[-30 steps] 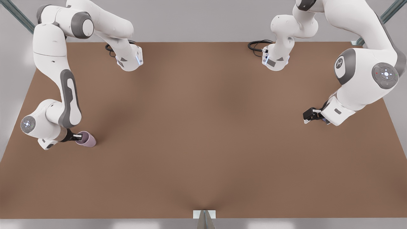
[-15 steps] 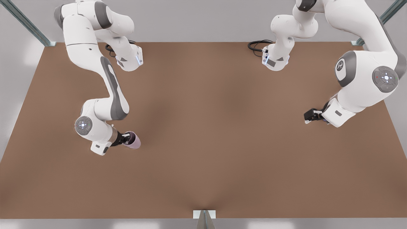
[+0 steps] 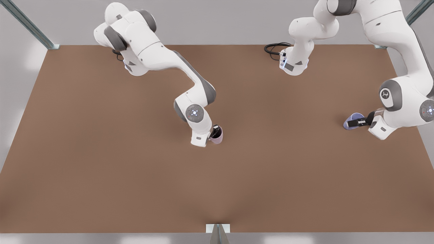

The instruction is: Stack the cups, with the pink cup at the bottom and the purple cup at the top

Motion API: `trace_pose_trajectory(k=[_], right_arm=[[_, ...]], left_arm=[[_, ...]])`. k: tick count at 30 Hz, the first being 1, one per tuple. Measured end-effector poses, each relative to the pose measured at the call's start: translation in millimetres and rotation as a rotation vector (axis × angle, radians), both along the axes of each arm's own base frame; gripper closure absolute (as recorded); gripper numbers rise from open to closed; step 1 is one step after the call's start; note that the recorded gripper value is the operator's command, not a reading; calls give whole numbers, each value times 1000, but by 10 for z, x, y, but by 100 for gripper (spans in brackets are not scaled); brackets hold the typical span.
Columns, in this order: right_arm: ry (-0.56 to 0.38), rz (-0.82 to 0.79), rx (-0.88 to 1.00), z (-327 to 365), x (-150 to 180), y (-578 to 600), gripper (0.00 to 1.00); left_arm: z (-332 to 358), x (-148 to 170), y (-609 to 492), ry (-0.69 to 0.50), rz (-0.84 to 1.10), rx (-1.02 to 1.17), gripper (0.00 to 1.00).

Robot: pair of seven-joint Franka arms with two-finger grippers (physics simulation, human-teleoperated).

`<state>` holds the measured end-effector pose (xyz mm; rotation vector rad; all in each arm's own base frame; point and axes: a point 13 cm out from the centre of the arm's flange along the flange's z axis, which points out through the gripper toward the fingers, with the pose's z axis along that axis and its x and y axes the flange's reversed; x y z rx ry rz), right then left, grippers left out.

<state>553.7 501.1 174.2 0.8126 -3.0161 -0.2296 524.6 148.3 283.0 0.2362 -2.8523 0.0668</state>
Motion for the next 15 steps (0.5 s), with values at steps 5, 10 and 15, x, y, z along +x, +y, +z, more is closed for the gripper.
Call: trace_pose_trajectory(k=[5, 10, 15], right_arm=[[16, -64, -8, -382, -275, 411, 79], [24, -137, -13, -613, -396, 580, 79], [24, -197, -9, -651, -455, 698, 79]], left_arm=[[-292, -255, 798, -27, 17, 28, 0], [-725, -374, 1175, -49, -33, 34, 0], [-940, -622, 1500, -67, -65, 23, 0]])
